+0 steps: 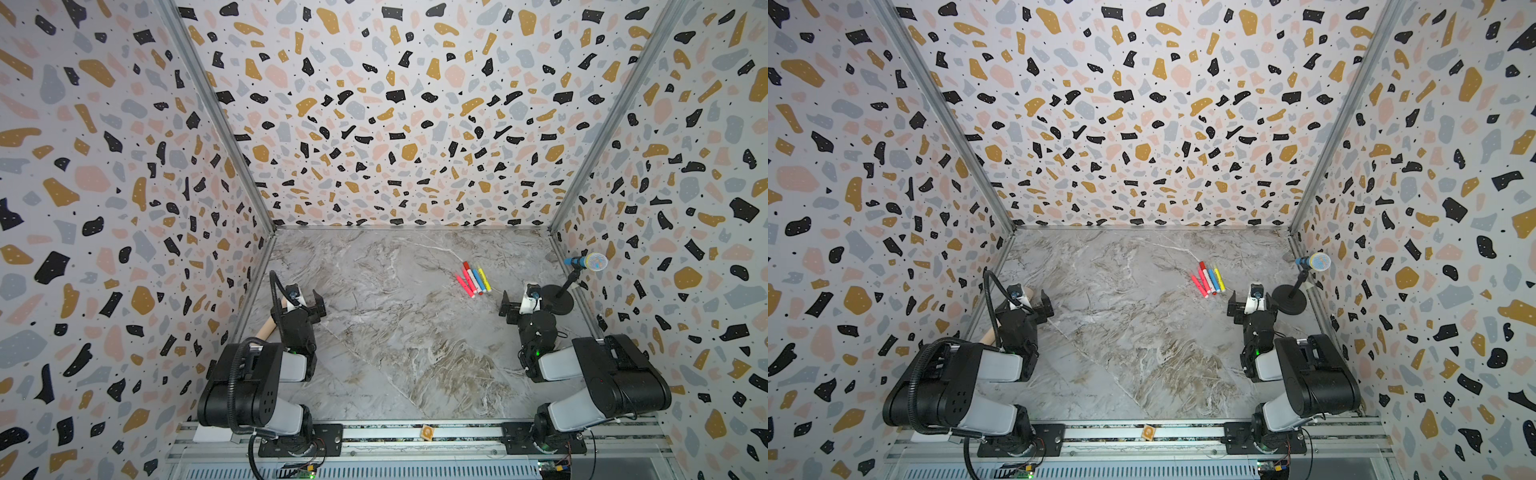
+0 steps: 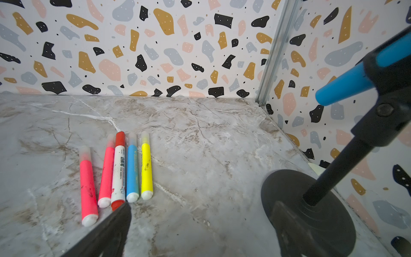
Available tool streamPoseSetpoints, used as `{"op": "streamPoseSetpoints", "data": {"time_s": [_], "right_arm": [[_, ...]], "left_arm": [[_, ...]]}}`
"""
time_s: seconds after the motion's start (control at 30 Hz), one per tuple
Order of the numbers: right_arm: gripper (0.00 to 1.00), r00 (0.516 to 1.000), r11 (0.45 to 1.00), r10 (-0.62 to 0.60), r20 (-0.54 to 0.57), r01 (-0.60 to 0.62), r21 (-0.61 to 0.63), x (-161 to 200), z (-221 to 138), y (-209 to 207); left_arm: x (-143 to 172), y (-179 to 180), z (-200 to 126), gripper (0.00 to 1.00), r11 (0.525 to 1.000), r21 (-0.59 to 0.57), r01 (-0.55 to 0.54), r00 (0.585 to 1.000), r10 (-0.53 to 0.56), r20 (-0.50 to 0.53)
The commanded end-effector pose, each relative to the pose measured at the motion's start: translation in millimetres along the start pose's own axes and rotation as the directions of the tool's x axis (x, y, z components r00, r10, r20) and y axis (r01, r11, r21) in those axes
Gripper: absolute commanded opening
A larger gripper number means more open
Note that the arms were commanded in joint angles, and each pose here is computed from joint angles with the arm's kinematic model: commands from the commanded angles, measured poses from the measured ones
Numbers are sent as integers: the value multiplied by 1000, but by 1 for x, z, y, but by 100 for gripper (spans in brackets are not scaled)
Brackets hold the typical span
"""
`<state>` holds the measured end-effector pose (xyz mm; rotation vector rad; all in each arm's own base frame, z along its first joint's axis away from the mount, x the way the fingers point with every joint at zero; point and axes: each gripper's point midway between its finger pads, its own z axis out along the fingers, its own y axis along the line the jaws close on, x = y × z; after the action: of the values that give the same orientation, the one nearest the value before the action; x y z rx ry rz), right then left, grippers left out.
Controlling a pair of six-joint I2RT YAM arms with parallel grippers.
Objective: Insert pens into pen caps
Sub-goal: Reset both arms
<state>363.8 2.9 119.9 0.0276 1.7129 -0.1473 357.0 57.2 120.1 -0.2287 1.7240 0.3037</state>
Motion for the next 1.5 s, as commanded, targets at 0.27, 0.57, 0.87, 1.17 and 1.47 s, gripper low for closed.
{"op": "streamPoseSetpoints", "data": {"time_s": [0.27, 0.57, 0.87, 1.17, 1.47], "right_arm": [[99, 1000, 1000, 10, 14, -10, -1, -5, -1, 0], [99, 1000, 1000, 10, 12, -10, -1, -5, -1, 0], [99, 1000, 1000, 10, 13, -10, 0, -5, -1, -1], [99, 1000, 1000, 10, 14, -10, -1, -5, -1, 0], [99, 1000, 1000, 10, 13, -10, -1, -5, -1, -1]], "left_arm": [[-14, -1, 0, 100, 1000, 2, 21, 999, -21, 47], [-13, -1, 0, 100, 1000, 3, 19, 999, -19, 47], [-14, -1, 0, 99, 1000, 3, 21, 999, -21, 49], [-14, -1, 0, 99, 1000, 3, 20, 999, -20, 48], [-11, -3, 3, 100, 1000, 6, 9, 999, -9, 42]]}}
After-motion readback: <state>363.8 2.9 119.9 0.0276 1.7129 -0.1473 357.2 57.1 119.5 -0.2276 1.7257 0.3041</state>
